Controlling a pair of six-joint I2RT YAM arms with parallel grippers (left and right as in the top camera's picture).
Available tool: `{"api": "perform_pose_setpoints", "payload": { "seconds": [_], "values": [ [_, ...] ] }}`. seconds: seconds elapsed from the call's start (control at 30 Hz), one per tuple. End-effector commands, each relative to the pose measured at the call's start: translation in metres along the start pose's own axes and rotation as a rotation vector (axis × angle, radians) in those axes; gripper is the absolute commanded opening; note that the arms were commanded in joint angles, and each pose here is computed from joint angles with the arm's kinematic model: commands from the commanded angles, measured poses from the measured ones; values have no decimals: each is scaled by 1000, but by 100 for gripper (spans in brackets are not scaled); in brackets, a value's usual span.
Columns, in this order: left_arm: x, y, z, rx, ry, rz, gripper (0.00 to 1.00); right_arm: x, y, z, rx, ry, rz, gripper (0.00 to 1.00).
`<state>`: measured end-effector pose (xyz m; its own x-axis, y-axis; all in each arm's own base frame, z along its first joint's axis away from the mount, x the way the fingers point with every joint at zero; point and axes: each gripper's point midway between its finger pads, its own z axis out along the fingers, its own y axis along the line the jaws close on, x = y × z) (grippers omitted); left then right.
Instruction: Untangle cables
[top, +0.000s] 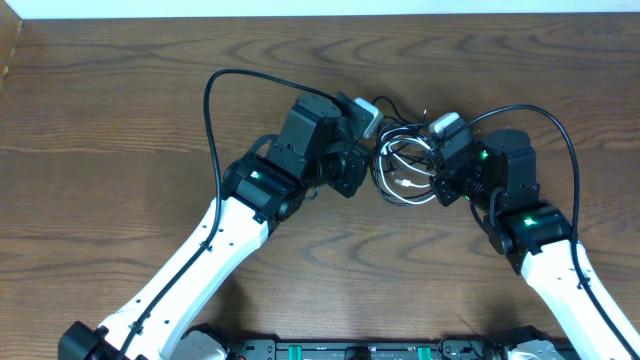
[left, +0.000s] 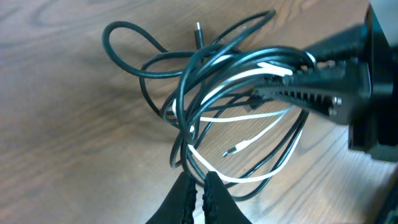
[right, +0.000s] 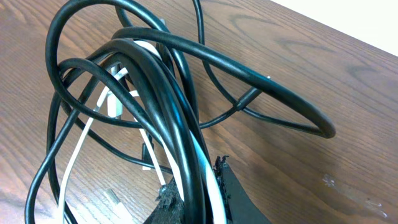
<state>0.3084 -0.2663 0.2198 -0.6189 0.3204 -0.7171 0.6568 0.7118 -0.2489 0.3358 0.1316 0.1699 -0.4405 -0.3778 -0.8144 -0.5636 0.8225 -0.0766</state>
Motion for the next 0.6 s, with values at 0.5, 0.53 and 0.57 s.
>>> {"api": "perform_pose_setpoints", "payload": {
  "seconds": [0.5,0.53,0.57],
  "values": [
    [-17,-44,-37,302,152,-1302,8,-3,4,-1,-28,-18,11,1],
    [-19,-42,-40,309,143,-1304,7,-3,4,-1,-27,-18,11,1],
    [-20,-40,-43,310,134,-1306,8,-3,4,-1,-26,-17,11,1]
  ]
}}
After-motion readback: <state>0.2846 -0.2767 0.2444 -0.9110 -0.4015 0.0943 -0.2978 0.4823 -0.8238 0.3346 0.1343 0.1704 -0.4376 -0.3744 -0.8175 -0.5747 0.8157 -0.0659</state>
